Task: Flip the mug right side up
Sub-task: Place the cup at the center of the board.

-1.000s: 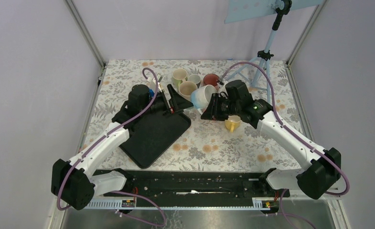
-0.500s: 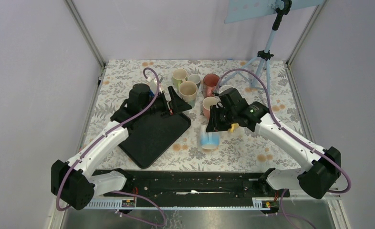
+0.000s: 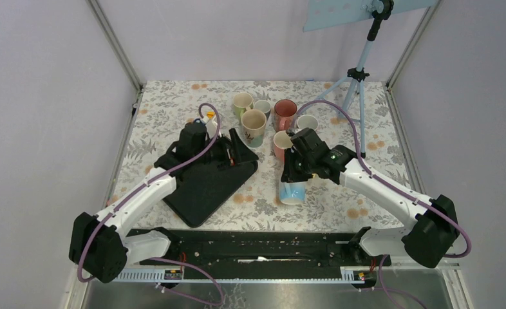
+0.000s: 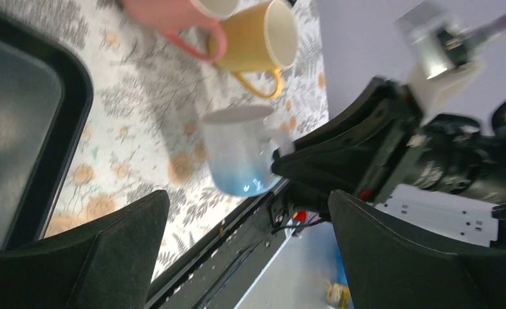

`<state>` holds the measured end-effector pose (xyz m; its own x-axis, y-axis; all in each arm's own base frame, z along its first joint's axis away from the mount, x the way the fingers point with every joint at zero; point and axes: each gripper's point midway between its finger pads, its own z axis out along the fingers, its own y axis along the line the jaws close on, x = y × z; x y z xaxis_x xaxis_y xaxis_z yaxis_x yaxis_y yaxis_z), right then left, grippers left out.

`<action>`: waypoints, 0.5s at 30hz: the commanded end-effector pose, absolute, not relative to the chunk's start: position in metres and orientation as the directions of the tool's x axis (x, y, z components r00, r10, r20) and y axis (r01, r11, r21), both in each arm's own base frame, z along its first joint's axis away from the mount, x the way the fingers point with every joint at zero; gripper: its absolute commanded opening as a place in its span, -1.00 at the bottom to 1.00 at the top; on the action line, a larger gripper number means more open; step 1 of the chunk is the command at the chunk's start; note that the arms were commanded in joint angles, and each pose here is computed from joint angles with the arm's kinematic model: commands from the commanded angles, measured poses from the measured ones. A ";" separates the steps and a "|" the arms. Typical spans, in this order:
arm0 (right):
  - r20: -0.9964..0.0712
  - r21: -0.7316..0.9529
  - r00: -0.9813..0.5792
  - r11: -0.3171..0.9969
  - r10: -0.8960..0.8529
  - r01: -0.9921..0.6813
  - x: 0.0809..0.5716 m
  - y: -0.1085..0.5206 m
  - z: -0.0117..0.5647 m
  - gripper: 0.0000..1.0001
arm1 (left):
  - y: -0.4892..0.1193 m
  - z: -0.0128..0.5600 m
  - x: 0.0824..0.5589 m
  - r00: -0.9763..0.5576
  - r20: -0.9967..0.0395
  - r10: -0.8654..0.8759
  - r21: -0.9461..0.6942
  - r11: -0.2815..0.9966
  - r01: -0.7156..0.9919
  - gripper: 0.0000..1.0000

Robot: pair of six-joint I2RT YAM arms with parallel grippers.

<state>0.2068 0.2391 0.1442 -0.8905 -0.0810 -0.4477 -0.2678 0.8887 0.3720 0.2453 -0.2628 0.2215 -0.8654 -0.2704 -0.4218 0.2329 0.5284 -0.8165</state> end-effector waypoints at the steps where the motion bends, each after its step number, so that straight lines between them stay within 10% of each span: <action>1: -0.591 0.425 -0.807 0.855 0.014 -0.297 0.233 0.257 0.181 -1.00 | -0.262 0.205 0.223 -0.889 -0.403 -0.215 -0.826 0.504 0.253 0.97; 8: -0.677 0.465 -0.729 0.827 0.104 -0.314 0.247 0.271 0.197 -1.00 | -0.273 0.172 0.172 -0.962 -0.202 -0.186 -0.925 0.359 0.125 0.88; 15: -0.779 0.448 -0.607 0.818 0.159 -0.361 0.253 0.280 0.197 -1.00 | -0.287 0.156 0.164 -0.974 -0.117 -0.196 -0.937 0.345 0.043 0.21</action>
